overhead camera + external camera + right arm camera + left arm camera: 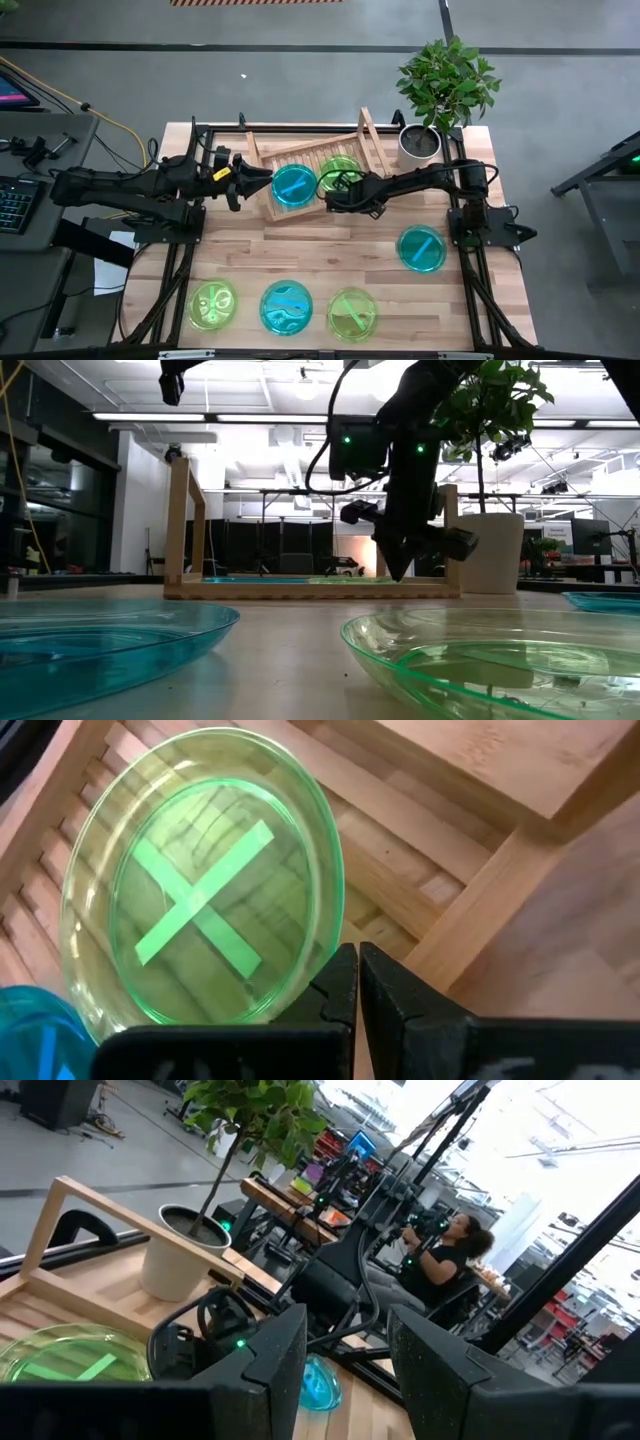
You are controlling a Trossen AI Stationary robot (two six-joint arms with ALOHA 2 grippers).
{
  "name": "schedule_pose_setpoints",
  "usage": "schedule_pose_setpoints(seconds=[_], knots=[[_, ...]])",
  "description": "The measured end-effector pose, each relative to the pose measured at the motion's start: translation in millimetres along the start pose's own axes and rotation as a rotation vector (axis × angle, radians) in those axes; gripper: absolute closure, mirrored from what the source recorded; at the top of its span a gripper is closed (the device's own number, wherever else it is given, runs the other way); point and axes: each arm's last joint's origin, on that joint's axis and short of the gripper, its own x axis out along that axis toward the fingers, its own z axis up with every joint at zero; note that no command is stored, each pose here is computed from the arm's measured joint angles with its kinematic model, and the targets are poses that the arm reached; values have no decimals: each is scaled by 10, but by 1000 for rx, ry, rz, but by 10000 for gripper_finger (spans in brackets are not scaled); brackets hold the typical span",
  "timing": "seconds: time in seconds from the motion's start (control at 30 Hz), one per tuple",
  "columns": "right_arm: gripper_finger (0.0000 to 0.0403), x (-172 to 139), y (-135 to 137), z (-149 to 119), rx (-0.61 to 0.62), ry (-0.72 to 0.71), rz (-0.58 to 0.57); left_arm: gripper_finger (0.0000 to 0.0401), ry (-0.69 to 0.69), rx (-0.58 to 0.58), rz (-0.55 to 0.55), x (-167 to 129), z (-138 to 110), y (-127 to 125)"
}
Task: Place and stack plates onto a shelf
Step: Adjust the shelf
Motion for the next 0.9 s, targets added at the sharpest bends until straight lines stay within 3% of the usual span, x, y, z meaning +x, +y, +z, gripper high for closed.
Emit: schedule_pose_setpoints(seconds=[0.53, 0.63, 0.9], knots=[[403, -66, 66, 18, 0, 5, 69, 270, 0, 0, -3, -2, 2, -1], [403, -297, 90, 69, -145, 27, 132, 270, 9, -2, -32, -14, 8, -13], [403, -1097, 68, 443, -759, 127, 335, 270, 4, -4, -37, -13, 14, -17]])
